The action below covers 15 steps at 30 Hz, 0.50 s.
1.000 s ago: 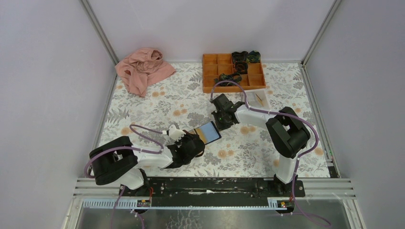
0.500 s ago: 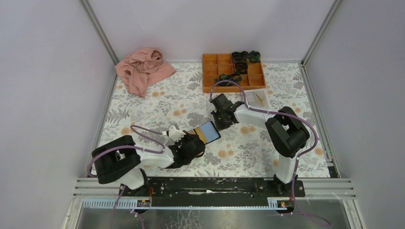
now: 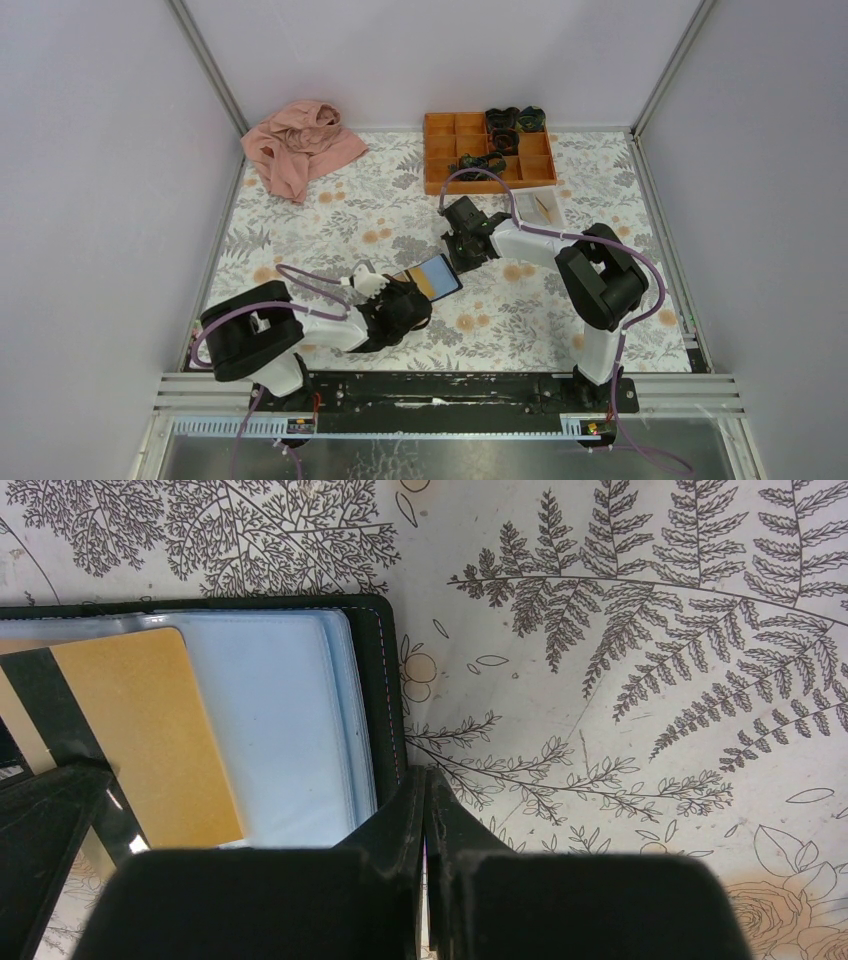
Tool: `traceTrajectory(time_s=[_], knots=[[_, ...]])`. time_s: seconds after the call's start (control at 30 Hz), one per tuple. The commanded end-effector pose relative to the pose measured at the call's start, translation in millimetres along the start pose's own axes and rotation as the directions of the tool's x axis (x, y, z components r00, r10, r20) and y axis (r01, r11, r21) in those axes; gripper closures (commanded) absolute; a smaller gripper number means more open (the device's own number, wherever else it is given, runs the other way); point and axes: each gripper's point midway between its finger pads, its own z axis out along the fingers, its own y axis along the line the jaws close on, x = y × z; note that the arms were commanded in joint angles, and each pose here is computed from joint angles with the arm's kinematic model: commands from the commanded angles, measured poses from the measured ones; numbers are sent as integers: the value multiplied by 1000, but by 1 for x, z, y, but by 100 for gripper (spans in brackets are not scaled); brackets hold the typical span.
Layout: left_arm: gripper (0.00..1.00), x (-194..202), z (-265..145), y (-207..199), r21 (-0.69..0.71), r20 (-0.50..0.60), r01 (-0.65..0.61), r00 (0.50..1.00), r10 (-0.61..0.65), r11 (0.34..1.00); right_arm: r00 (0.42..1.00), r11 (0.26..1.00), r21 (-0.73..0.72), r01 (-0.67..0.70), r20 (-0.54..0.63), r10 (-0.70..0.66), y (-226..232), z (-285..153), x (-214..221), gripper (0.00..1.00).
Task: Put the credit cards into the card holder
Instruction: Insert the credit card into the card holder.
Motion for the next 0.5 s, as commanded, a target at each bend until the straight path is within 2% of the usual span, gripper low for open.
traceTrajectory(time_s=[0.0,0.47], knots=[[100,5,3,26,-71,-1,-100,995,101,992,994,1000,16,24,-111,-22,-1,20,36,100],[100,20,0,40,-105,-36,-184,983,181,977,992,999,32,21,-125,-17,-3,22,37,100]])
